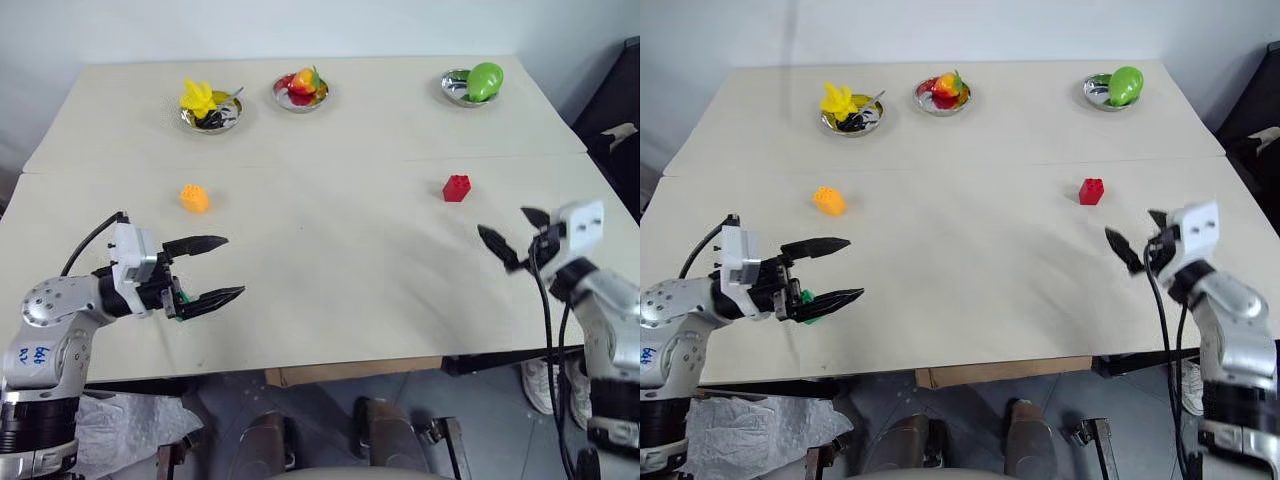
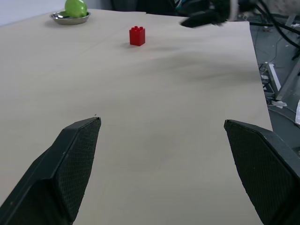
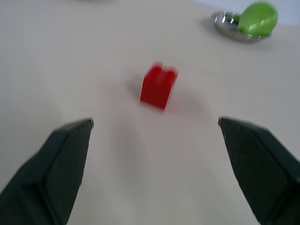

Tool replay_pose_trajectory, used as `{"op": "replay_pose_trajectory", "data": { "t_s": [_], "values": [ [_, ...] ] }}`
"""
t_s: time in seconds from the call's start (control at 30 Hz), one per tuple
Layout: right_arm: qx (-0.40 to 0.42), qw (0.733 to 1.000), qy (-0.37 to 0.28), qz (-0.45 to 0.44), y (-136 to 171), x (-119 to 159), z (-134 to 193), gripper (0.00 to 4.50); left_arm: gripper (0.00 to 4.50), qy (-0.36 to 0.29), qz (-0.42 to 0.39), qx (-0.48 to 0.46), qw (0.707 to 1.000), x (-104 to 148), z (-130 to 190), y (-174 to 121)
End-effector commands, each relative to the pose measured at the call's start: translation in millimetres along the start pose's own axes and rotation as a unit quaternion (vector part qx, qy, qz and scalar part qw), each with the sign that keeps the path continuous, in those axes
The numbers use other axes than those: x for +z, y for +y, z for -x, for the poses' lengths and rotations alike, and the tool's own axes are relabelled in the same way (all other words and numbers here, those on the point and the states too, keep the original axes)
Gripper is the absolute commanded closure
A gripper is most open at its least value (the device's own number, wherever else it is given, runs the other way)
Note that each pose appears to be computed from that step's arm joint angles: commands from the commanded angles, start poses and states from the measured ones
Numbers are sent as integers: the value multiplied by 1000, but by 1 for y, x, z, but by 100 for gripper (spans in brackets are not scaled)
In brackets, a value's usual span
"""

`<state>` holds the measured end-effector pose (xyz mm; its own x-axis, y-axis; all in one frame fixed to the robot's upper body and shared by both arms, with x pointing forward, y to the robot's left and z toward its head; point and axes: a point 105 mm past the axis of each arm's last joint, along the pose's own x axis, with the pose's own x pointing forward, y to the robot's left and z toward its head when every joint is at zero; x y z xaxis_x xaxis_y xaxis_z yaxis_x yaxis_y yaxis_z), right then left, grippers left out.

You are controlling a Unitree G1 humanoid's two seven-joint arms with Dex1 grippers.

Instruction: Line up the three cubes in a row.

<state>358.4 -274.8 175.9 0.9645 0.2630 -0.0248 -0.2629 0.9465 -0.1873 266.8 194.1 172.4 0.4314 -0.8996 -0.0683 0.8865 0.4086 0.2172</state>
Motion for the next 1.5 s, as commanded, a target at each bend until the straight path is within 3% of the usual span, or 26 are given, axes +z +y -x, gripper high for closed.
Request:
{"op": "replay_pose_trajectory", "data": {
  "t_s": [0.03,0.27,0.5,0.6,0.83,1.23,1.37,1.5],
  "values": [
    [-55,998,34,-2,-6,11,-24,0,2,-4,-12,-27,1000,6,-6,-9],
    [-133,991,29,-18,-14,31,-69,0,2,6,-20,-30,999,5,-7,-8],
    [-174,981,73,-34,-15,10,-89,0,2,11,-36,-19,999,9,-2,-8],
    [-138,986,79,-44,1,4,-95,60,0,14,-39,-14,999,10,2,-10],
    [-126,988,73,-49,4,2,-95,293,0,17,-41,-9,999,9,2,-10],
    [-111,990,65,-61,3,6,-94,293,0,18,-45,-9,999,9,1,-10],
    [-107,991,52,-60,5,10,-95,208,0,16,-47,-8,999,9,-1,-9],
    [-105,993,43,-44,5,17,-96,65,0,16,-47,-7,999,9,-1,-8]
  ]
}}
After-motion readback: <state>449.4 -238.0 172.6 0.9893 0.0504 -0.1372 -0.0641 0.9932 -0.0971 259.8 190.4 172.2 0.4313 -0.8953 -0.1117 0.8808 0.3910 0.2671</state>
